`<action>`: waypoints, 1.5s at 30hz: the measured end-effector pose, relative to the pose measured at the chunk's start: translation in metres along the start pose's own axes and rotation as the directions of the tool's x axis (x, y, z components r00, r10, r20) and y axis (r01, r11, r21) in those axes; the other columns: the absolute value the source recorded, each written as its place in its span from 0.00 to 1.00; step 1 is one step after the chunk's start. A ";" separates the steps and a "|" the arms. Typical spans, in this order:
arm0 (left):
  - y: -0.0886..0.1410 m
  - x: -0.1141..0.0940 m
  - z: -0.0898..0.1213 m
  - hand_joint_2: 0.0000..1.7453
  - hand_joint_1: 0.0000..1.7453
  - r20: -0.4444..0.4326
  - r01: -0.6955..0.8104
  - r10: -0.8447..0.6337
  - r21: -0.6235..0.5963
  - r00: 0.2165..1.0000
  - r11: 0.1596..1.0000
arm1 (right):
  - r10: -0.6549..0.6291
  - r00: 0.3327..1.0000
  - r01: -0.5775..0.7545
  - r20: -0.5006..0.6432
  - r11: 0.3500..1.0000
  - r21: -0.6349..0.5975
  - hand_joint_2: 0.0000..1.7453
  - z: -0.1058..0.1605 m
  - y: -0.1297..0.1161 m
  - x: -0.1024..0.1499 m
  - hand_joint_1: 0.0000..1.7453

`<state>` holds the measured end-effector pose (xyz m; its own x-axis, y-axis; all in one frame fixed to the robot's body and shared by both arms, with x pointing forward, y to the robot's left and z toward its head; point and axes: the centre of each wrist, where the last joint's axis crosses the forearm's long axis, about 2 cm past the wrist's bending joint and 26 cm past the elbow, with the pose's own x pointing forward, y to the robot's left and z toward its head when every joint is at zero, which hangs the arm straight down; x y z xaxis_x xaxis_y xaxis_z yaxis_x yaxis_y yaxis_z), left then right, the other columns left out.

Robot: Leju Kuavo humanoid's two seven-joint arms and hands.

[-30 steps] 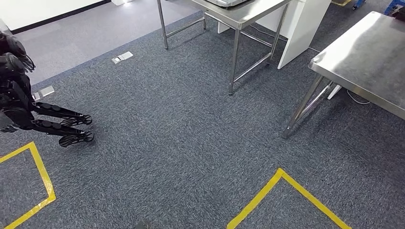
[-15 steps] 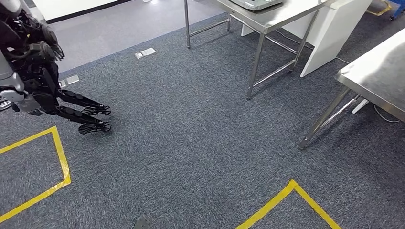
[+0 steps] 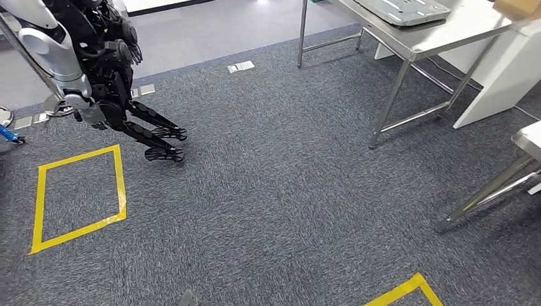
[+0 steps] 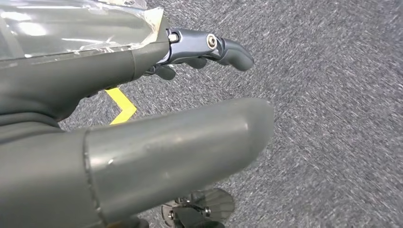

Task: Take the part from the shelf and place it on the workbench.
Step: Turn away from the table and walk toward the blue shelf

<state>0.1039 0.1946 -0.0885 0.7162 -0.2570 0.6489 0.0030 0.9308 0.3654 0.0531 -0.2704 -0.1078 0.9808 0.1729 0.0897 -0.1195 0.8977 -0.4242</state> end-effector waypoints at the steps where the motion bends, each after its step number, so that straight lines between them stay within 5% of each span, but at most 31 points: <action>1: 0.000 -0.001 0.000 0.00 0.00 0.001 0.001 -0.001 0.001 1.000 1.000 | 0.000 1.000 0.000 0.003 1.000 0.000 0.00 0.000 0.000 0.001 0.00; 45: -0.002 -0.001 0.002 0.00 0.00 -0.016 -0.015 0.015 -0.002 1.000 1.000 | 0.016 1.000 -0.016 0.013 1.000 0.006 0.00 0.000 0.000 -0.002 0.00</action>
<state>0.1021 0.1920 -0.0885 0.7269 -0.2388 0.6439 -0.0066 0.9351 0.3542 0.0508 -0.2715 -0.1082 0.9766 0.1930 0.0947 -0.1366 0.8972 -0.4200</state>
